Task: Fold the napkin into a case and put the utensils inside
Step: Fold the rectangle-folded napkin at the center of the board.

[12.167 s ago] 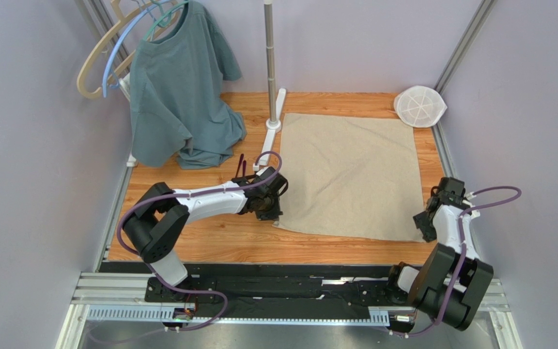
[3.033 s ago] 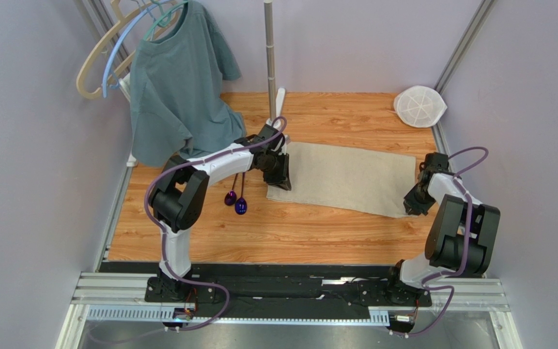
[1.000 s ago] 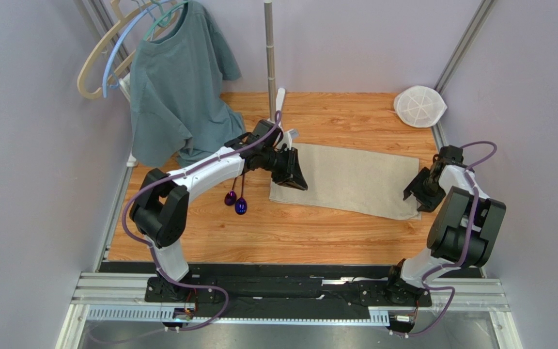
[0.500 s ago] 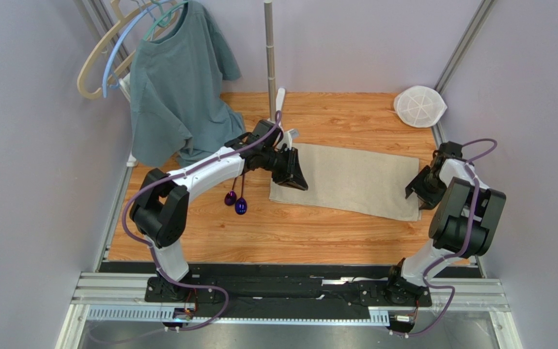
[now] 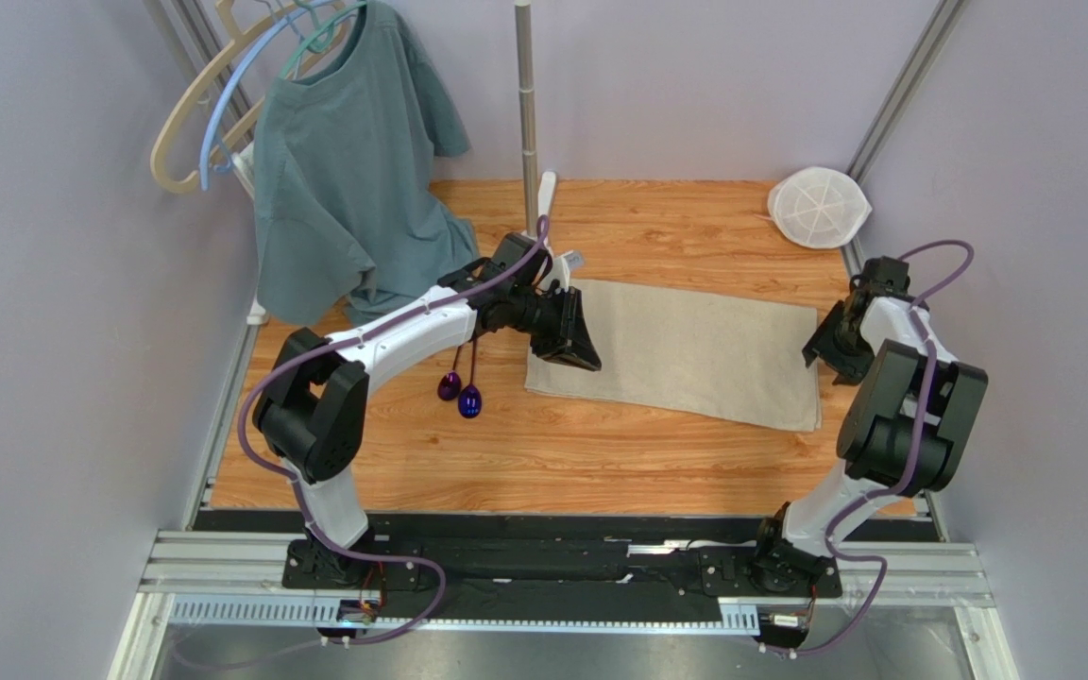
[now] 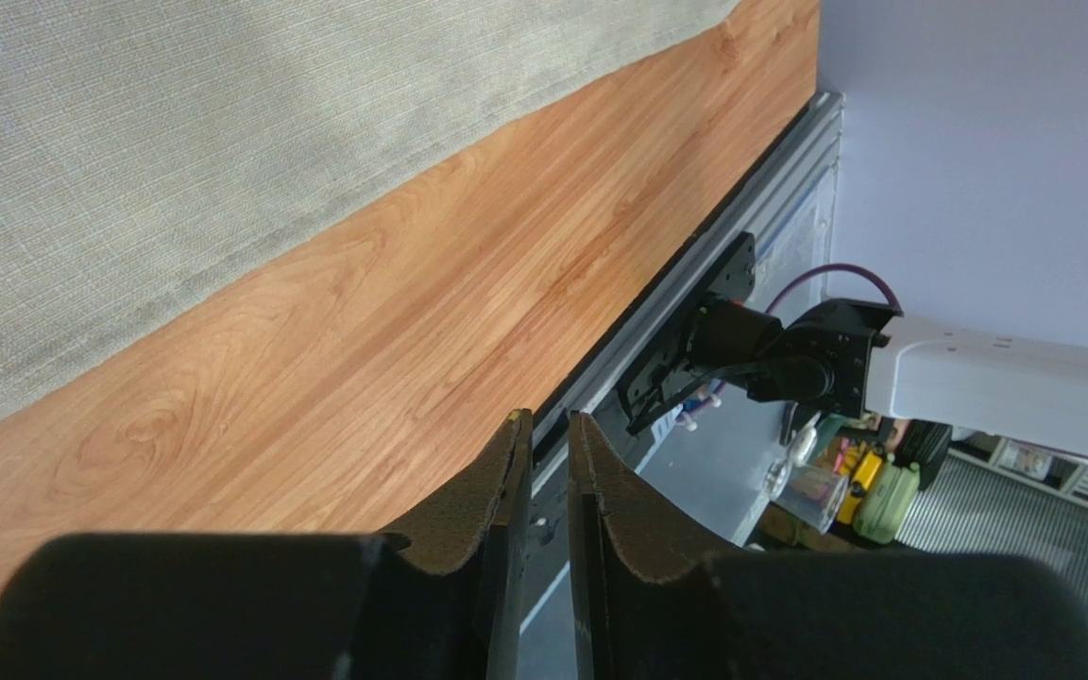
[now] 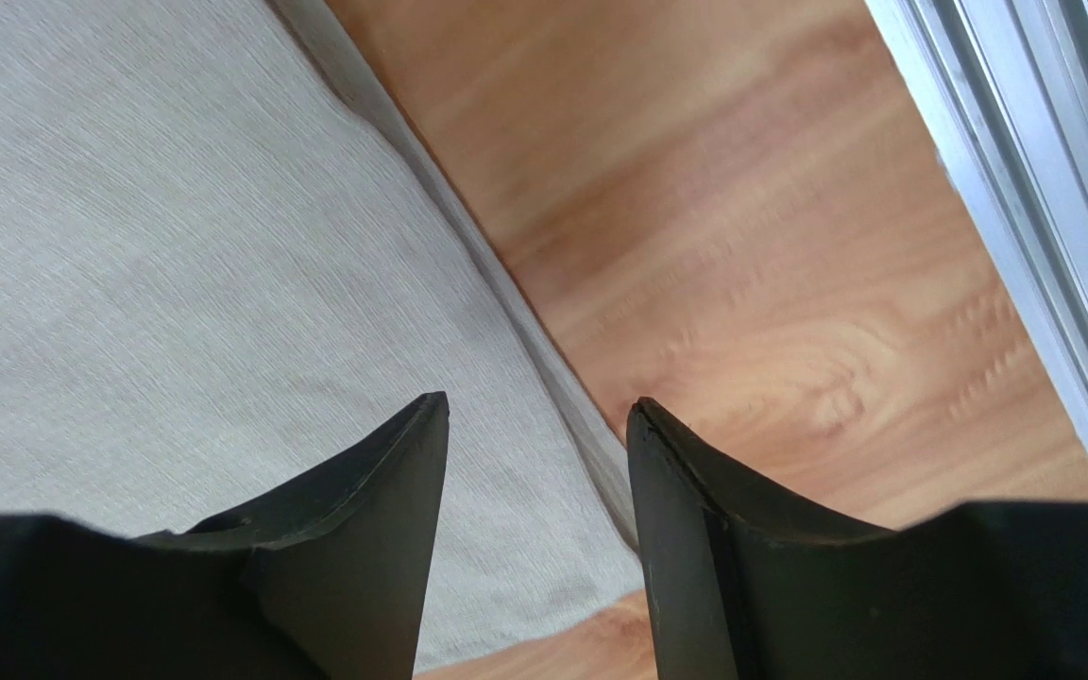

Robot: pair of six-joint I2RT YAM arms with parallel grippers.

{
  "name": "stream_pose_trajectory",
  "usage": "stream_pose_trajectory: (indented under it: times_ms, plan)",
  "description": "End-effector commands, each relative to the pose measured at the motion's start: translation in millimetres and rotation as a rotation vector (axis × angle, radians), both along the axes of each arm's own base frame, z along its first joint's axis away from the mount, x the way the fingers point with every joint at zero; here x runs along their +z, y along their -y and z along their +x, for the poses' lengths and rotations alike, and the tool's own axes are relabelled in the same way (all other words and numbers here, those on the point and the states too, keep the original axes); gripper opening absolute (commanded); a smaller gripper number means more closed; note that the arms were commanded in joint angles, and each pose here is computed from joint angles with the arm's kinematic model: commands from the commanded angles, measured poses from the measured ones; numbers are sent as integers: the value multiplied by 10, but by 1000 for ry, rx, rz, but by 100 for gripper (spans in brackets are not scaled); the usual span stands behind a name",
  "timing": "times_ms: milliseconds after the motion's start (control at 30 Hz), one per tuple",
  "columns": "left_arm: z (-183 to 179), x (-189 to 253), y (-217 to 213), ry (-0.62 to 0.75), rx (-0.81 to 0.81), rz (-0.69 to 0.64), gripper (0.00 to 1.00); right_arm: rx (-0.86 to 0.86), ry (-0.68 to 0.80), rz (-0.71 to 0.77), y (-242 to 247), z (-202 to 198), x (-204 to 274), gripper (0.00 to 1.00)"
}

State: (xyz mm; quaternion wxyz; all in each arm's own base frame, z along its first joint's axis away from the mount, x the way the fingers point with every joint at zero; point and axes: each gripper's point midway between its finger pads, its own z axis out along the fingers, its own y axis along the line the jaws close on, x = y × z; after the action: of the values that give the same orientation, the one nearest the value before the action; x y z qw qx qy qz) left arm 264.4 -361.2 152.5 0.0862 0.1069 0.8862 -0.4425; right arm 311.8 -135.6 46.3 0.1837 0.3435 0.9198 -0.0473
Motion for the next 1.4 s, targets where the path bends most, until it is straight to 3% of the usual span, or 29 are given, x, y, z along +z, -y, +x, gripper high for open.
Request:
stream_pose_trajectory:
  times_ms: [0, 467, 600, 800, 900, 1100, 1233, 1367]
  plan:
    - [22, 85, 19, 24, 0, -30, 23, 124, 98, -29, 31, 440, 58, 53]
    - [41, 80, 13, 28, 3, -30, 24, 182, -47, -50, -70, 317, -383, 52]
    - [75, 82, -15, 48, 8, -20, 23, 176, -82, -44, -84, 270, -496, 43]
    - [151, -19, -52, 81, 11, 32, 24, 188, -65, -57, -76, 326, -420, 12]
    - [194, -72, -83, 109, 16, 59, 24, 190, -56, -45, -95, 359, -433, 2]
    - [434, -188, -165, 220, 25, 167, 24, 140, -75, -98, -147, 305, -146, 0]
    - [680, -465, -141, 219, 50, 260, 23, 94, -120, -168, -120, 139, 30, 0]
    - [932, -678, -48, 220, 71, 305, 19, 77, -57, -148, -167, 208, 134, 0]
